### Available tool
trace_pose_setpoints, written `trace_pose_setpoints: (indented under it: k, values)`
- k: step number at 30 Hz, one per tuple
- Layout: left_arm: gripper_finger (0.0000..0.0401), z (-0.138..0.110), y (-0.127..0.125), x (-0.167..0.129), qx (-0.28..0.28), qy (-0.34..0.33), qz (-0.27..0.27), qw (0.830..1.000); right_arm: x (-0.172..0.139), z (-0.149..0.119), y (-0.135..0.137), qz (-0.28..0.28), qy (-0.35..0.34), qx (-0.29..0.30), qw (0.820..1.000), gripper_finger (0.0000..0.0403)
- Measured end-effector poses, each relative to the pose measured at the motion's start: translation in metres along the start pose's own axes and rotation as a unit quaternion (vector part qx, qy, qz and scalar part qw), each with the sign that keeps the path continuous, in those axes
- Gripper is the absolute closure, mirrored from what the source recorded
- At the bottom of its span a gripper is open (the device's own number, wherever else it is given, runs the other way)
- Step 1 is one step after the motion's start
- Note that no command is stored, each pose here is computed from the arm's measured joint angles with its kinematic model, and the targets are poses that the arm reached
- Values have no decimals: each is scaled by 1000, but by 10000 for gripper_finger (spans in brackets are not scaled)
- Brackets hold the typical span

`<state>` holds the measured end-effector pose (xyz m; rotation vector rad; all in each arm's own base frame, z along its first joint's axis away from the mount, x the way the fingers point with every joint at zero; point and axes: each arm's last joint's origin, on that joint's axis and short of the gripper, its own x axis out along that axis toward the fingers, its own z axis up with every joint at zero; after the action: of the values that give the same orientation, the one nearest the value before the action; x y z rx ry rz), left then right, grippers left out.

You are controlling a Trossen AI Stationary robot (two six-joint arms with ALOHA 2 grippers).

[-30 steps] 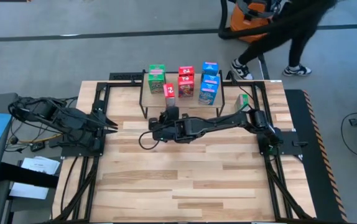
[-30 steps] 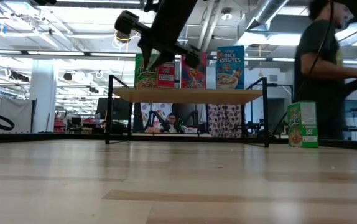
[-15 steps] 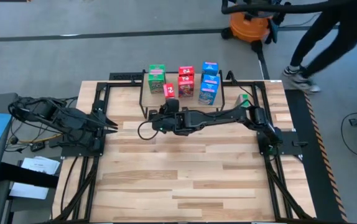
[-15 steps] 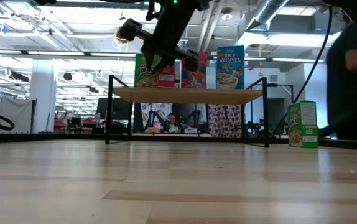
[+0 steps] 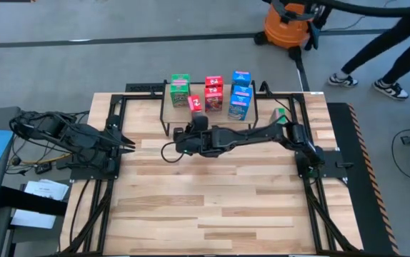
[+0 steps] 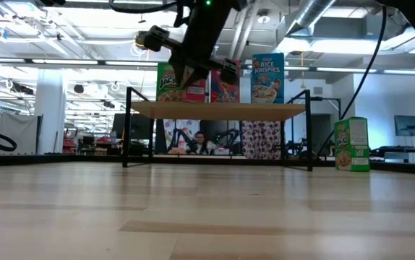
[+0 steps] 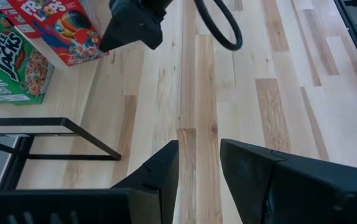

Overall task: Stack cereal on shelf
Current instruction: Put the red cereal box on the shelf aligned with the other red cereal box

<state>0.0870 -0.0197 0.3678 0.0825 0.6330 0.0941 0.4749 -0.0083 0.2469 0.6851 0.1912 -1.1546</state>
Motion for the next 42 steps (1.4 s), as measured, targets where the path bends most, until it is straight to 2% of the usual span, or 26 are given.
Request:
trace_pose_setpoints:
  k: [12, 23, 28, 33, 37, 39, 42]
  values:
    - [293, 0, 0, 0, 1, 2, 0, 1000, -3, 0, -12, -42, 2, 0, 999, 330]
    - [293, -2, 0, 0, 3, 10, 2, 1000, -7, 0, -13, -45, 10, 3, 999, 330]
    - [293, -3, 1, 0, 6, 17, 3, 1000, -37, 2, -2, -6, 40, -7, 999, 330]
    - [293, -4, 1, 0, 8, 19, 4, 1000, -72, 24, 9, 37, 45, -46, 997, 330]
    - [293, -4, 1, 0, 9, 20, 4, 1000, -82, 47, 18, 78, 48, -103, 990, 330]
    - [293, -4, 1, 0, 7, 20, 4, 1000, -83, 57, 19, 90, 56, -161, 981, 330]
    - [293, -4, 0, 0, 4, 21, -3, 1000, -82, 74, 28, 147, 80, -187, 968, 330]
